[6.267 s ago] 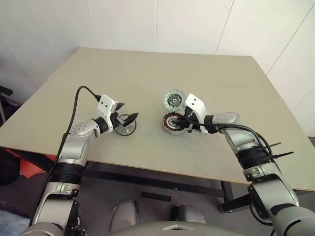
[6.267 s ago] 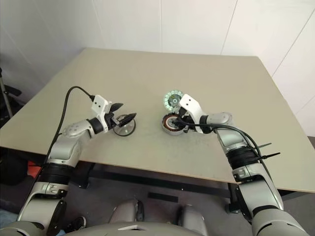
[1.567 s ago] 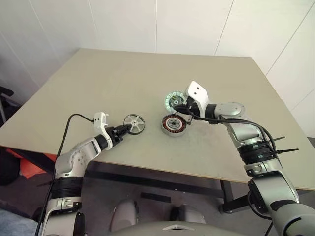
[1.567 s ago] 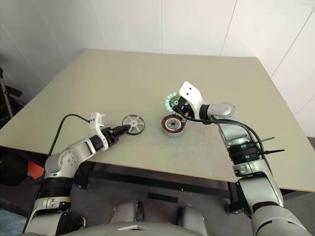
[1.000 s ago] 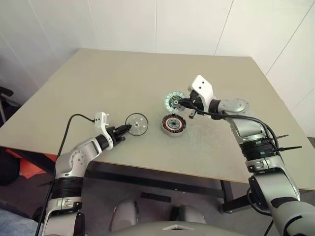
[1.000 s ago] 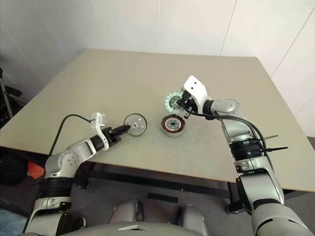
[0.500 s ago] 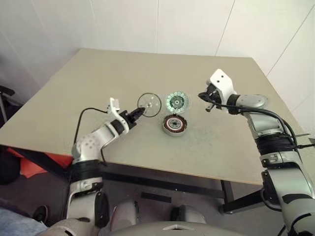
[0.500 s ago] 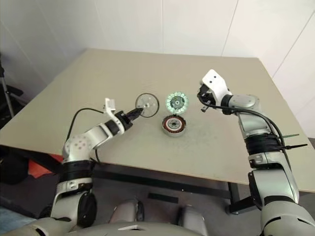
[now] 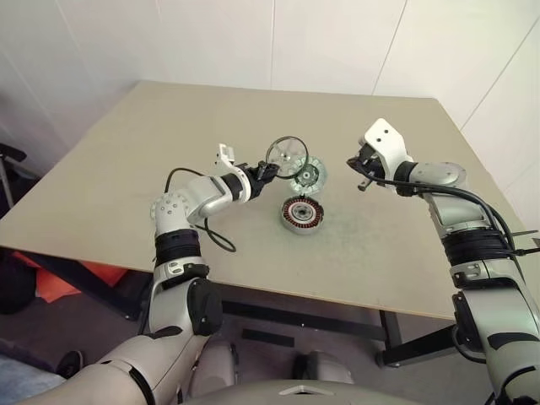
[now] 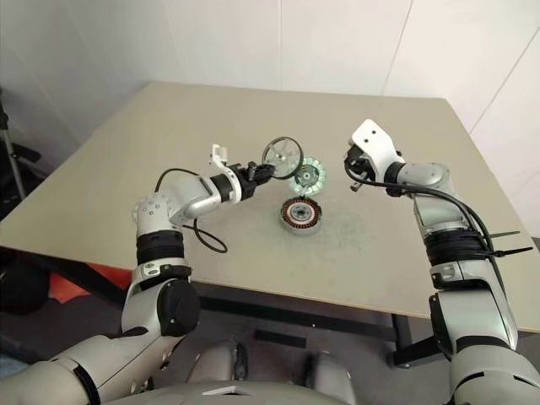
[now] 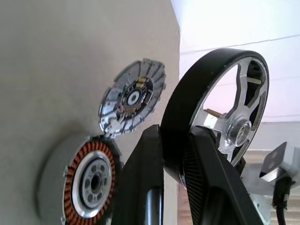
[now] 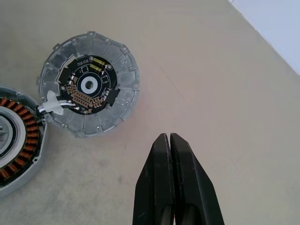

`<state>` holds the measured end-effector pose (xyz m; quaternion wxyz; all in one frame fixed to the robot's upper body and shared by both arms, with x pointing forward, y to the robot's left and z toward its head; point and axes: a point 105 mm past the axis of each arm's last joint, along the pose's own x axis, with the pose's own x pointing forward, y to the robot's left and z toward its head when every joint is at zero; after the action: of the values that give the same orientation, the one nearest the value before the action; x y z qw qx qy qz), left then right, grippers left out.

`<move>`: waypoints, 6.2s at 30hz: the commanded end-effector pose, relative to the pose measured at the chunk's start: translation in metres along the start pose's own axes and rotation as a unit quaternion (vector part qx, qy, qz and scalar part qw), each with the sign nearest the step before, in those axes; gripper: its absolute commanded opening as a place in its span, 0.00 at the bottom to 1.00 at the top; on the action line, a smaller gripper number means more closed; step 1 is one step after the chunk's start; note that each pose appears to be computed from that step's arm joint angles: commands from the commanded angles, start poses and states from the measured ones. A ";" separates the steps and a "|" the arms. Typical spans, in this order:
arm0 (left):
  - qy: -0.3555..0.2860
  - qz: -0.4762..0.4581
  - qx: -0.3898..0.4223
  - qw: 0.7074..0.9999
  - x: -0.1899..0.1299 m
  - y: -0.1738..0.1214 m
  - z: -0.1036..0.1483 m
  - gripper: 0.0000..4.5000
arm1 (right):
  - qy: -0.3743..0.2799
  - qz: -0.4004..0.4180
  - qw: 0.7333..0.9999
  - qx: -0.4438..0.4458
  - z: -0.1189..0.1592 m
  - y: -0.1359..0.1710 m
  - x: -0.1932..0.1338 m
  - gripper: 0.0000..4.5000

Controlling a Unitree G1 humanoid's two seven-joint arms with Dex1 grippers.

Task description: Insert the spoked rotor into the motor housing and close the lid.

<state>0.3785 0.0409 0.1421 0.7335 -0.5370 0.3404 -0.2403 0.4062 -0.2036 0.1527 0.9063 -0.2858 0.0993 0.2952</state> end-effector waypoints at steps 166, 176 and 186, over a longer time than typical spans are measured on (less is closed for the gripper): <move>-0.013 -0.151 0.615 0.774 -0.049 0.022 0.002 0.69 | 0.058 0.353 0.905 -0.228 0.009 0.098 0.005 0.20; -0.006 -0.145 0.622 0.770 -0.046 0.025 -0.003 0.69 | 0.048 0.367 0.871 -0.324 0.017 0.102 0.023 0.48; -0.011 -0.135 0.625 0.769 -0.046 0.029 -0.001 0.69 | 0.063 0.384 0.843 -0.371 0.009 0.099 0.021 0.48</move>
<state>0.3455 0.0809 0.1168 0.8686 -0.0112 0.0511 -0.4927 0.3595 -0.1244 0.0923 0.5446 -0.5388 0.1596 0.6226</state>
